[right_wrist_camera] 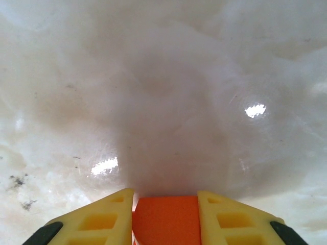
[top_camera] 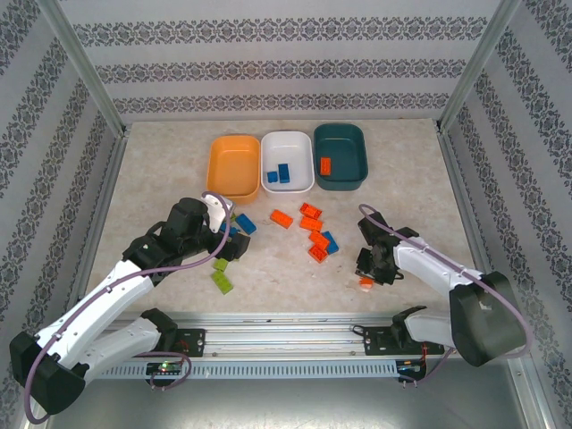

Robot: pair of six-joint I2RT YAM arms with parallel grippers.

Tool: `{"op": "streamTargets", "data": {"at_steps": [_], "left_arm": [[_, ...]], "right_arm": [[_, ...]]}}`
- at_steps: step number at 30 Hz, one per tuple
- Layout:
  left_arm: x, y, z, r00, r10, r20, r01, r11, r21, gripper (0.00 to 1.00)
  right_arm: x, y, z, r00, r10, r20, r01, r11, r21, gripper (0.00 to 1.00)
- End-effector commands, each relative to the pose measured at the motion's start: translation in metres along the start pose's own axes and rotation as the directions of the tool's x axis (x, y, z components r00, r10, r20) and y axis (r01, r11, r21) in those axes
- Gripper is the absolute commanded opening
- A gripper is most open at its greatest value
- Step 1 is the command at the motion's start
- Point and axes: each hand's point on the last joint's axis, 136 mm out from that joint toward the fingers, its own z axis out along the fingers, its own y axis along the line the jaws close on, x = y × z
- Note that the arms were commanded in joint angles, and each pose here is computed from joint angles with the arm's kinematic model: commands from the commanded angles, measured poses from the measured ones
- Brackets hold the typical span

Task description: Sort the legos into containers by color

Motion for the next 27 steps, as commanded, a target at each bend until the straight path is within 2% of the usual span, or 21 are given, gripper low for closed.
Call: {"op": "streamTargets", "data": {"at_steps": [1, 8, 16, 23, 27], "left_arm": [[-0.002, -0.006, -0.003, 1.000, 0.024, 0.019, -0.025, 1.000, 0.020, 1.00], [-0.001, -0.007, -0.002, 1.000, 0.023, 0.014, -0.024, 0.999, 0.022, 1.00], [0.000, -0.006, 0.000, 1.000, 0.026, 0.003, -0.026, 1.000, 0.016, 1.00], [0.006, -0.005, 0.006, 0.999, 0.031, -0.028, -0.030, 0.999, 0.011, 1.00], [0.009, -0.004, 0.010, 0.998, 0.039, -0.050, -0.039, 0.999, 0.002, 1.00]], "right_arm": [[-0.014, 0.015, -0.021, 0.999, -0.013, 0.048, 0.015, 0.999, -0.050, 0.26], [-0.075, 0.061, -0.068, 0.992, -0.012, 0.127, 0.034, 0.984, -0.174, 0.26], [-0.189, 0.135, -0.110, 0.972, -0.018, 0.235, 0.083, 0.960, -0.269, 0.27], [-0.273, 0.184, -0.086, 0.964, 0.001, 0.266, 0.081, 0.951, -0.297, 0.27], [-0.309, 0.202, -0.051, 0.960, 0.006, 0.281, 0.074, 0.959, -0.275, 0.27]]}}
